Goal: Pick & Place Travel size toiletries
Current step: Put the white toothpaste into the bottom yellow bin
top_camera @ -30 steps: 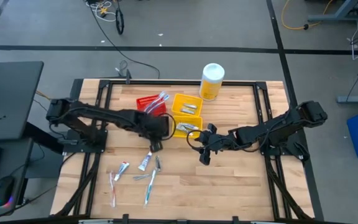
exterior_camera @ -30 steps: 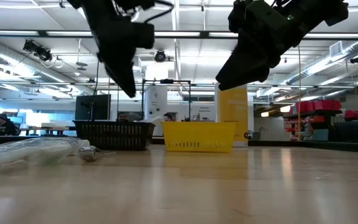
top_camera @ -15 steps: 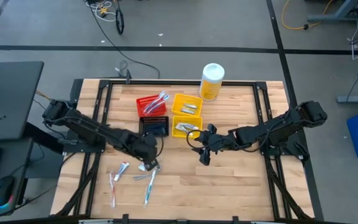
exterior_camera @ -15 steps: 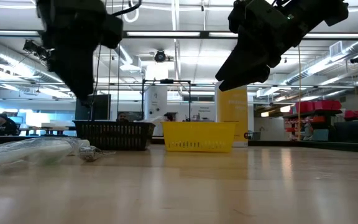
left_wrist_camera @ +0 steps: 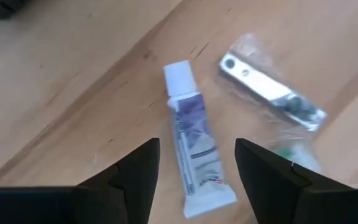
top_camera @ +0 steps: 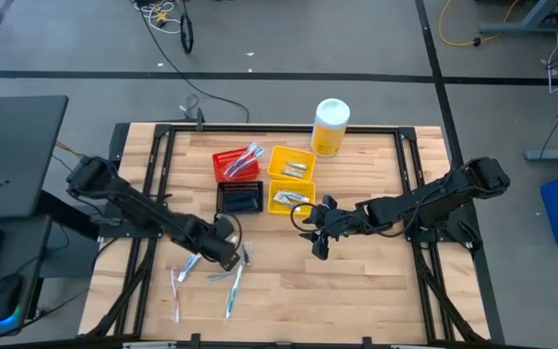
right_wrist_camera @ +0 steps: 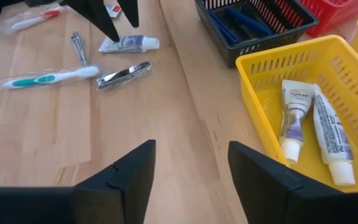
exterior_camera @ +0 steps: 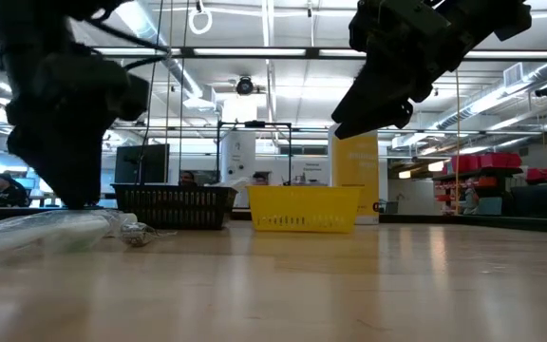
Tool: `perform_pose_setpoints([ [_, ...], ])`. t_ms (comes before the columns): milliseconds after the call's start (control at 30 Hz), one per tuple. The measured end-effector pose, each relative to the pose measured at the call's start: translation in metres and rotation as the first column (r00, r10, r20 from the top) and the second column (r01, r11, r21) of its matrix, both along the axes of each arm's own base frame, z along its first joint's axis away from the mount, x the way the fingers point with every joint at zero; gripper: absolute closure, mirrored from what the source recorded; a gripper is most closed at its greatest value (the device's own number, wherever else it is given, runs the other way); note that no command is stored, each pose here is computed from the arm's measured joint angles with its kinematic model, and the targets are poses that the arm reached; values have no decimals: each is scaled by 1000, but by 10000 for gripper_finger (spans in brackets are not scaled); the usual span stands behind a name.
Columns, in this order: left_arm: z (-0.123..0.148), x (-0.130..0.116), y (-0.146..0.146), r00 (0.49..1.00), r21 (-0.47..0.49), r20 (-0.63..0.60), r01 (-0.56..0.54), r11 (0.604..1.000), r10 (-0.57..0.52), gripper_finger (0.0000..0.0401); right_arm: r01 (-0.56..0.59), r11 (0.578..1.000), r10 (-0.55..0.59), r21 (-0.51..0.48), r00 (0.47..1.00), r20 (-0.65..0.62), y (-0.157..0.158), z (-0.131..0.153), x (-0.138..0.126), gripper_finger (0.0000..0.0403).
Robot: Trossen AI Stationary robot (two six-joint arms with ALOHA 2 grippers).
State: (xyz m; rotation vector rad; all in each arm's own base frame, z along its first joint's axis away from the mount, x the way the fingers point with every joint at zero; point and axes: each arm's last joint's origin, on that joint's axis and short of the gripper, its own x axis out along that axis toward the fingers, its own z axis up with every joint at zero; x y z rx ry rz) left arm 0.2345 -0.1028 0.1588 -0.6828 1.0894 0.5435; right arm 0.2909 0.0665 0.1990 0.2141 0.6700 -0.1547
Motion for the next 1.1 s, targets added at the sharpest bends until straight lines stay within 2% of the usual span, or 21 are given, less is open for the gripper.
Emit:
perform_pose_setpoints([
  [200, -18, -5, 0, 999, 31, -27, 46, 998, -45, 181, 0, 1000, 0, -1, 1000, 0, 0, 0, 0, 198],
  [467, -19, -3, 0, 989, 79, -16, 145, 986, -144, 188, 1, 1000, -1, 3, 1000, 19, 0, 1, 1, 191],
  [600, -18, -1, -1, 986, 84, -7, 166, 983, -166, 215, -3, 1000, 3, 1, 1000, 28, 0, 2, 2, 187],
  [900, -18, 0, -2, 981, 84, 4, 192, 978, -193, 304, -3, 1000, 3, -1, 1000, 30, 0, 2, 2, 199],
  [1100, -17, 2, -2, 981, 92, 27, 188, 978, -191, 337, -3, 1000, 3, 0, 1000, 30, 0, 2, 2, 199],
])
